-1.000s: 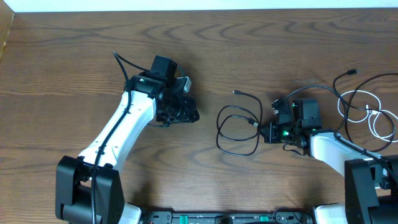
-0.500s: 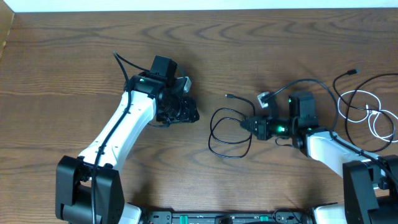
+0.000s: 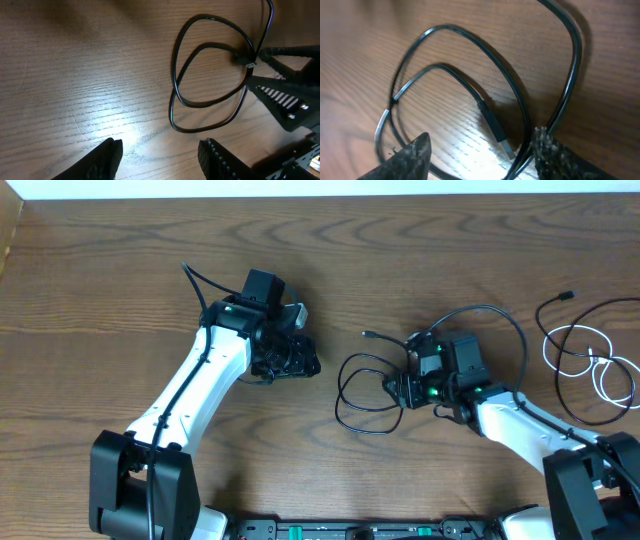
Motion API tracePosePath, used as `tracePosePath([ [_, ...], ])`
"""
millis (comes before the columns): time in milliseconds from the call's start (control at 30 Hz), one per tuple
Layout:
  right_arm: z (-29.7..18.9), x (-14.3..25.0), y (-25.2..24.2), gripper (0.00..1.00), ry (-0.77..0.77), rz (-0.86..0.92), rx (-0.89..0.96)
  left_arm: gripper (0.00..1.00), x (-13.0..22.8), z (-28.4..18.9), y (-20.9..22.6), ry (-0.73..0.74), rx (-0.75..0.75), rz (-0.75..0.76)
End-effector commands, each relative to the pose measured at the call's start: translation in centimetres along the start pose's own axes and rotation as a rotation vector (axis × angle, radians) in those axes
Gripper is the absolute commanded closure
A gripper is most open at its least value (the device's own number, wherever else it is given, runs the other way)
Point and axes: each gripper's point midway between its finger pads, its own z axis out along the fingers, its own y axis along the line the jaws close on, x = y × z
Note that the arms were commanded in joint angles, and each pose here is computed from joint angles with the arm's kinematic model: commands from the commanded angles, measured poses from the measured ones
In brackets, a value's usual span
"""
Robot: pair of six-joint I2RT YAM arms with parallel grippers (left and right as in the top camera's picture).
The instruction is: Untangle cables
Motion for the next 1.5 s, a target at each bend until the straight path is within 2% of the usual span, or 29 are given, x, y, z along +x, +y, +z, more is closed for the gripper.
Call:
tracePosePath([
  [0, 0.2, -0.3, -0.3, 0.37, -0.011, -0.100, 0.081, 0.46, 0.2, 0.2, 0.2, 0.012, -0.009, 0.004],
  [67, 0.4, 0.1, -0.2, 0.37, 0.000, -0.111, 0.094, 0.46, 0.3, 0.2, 0.3, 0.016, -0.010, 0.002],
  [167, 0.4, 0.1, -1.0, 0.44, 0.000, -0.114, 0.152, 0.46, 0.3, 0.2, 0.3, 0.018, -0.011, 0.001],
  [233, 0.2, -0.6, -2.1, 0.45, -0.032, -0.102, 0.218, 0.46, 0.3, 0.2, 0.3, 0.019, -0.011, 0.001],
  [300, 0.0, -2.0, -2.7, 0.37, -0.095, -0.089, 0.262, 0.46, 0.3, 0.2, 0.3, 0.019, -0.011, 0.001],
  [500, -0.9, -7.0, -1.6, 0.21, -0.297, -0.124, 0.226, 0.46, 0.4, 0.2, 0.3, 0.021, -0.011, 0.000],
  [567, -1.1, -7.6, -1.5, 0.19, -0.326, -0.119, 0.220, 0.46, 0.4, 0.2, 0.3, 0.023, -0.012, -0.001],
  [800, 0.2, -6.1, -2.4, 0.21, -0.264, -0.105, 0.234, 0.46, 0.4, 0.2, 0.3, 0.022, -0.012, 0.000],
  [1033, 2.2, -4.8, -3.5, 0.30, -0.223, -0.088, 0.239, 0.46, 0.5, 0.2, 0.3, 0.024, -0.012, -0.001],
  [1133, 2.8, -4.5, -3.8, 0.41, -0.218, -0.054, 0.236, 0.46, 0.5, 0.2, 0.3, 0.027, -0.013, -0.003],
  [1167, 3.0, -4.4, -3.9, 0.50, -0.218, -0.032, 0.234, 0.46, 0.5, 0.2, 0.3, 0.026, -0.012, -0.002],
  [1233, 3.2, -4.2, -4.1, 0.81, -0.217, 0.015, 0.232, 0.46, 0.5, 0.2, 0.3, 0.026, -0.012, -0.002],
  [1267, 3.2, -4.2, -4.1, 0.94, -0.218, 0.030, 0.231, 0.46, 0.5, 0.2, 0.3, 0.026, -0.012, -0.002],
  [1300, 3.3, -4.1, -4.1, 0.99, -0.217, 0.033, 0.229, 0.46, 0.5, 0.2, 0.3, 0.026, -0.012, -0.002],
  [1467, 3.2, -4.2, -2.8, 0.99, -0.208, 0.025, 0.161, 0.46, 0.5, 0.2, 0.3, 0.026, -0.012, -0.002],
])
